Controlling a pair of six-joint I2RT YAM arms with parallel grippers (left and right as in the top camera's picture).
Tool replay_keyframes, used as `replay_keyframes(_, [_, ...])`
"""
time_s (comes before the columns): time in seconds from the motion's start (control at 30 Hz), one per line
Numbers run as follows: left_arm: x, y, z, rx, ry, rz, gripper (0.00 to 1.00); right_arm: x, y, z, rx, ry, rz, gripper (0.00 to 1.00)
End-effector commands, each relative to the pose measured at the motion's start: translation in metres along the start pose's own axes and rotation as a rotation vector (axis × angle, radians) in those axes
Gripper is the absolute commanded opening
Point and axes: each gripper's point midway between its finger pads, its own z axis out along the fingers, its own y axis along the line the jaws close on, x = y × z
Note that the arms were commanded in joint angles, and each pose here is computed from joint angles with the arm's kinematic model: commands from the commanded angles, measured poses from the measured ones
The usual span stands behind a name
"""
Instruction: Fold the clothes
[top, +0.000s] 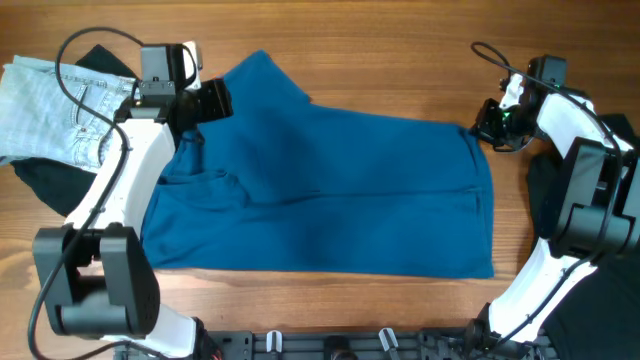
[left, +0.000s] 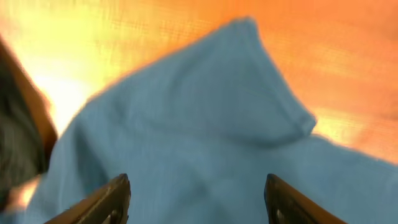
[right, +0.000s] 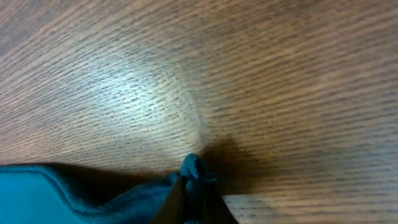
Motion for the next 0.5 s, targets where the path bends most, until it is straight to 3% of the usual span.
replay_keyframes(0.0, [-0.013, -0.005, 0.023, 0.034, -0.051, 0.061, 0.68, 0.01, -0.018, -0.001, 0.088, 0.039, 0.049, 0.04])
replay_keyframes(0.13, [-0.016, -0.012, 0.064, 0.106, -0.085, 0.072, 0.68, 0.021, -0.011, -0.023, 0.083, 0.069, 0.03, 0.04])
replay_keyframes(0.3, [-0.021, -0.008, 0.126, 0.131, -0.2, 0.099, 0.68, 0.013, 0.005, -0.059, 0.056, -0.004, 0.01, 0.04])
replay_keyframes(0.47, [0.003, 0.006, 0.162, 0.107, -0.174, 0.092, 0.67, 0.015, 0.007, -0.067, 0.051, -0.01, 0.008, 0.04])
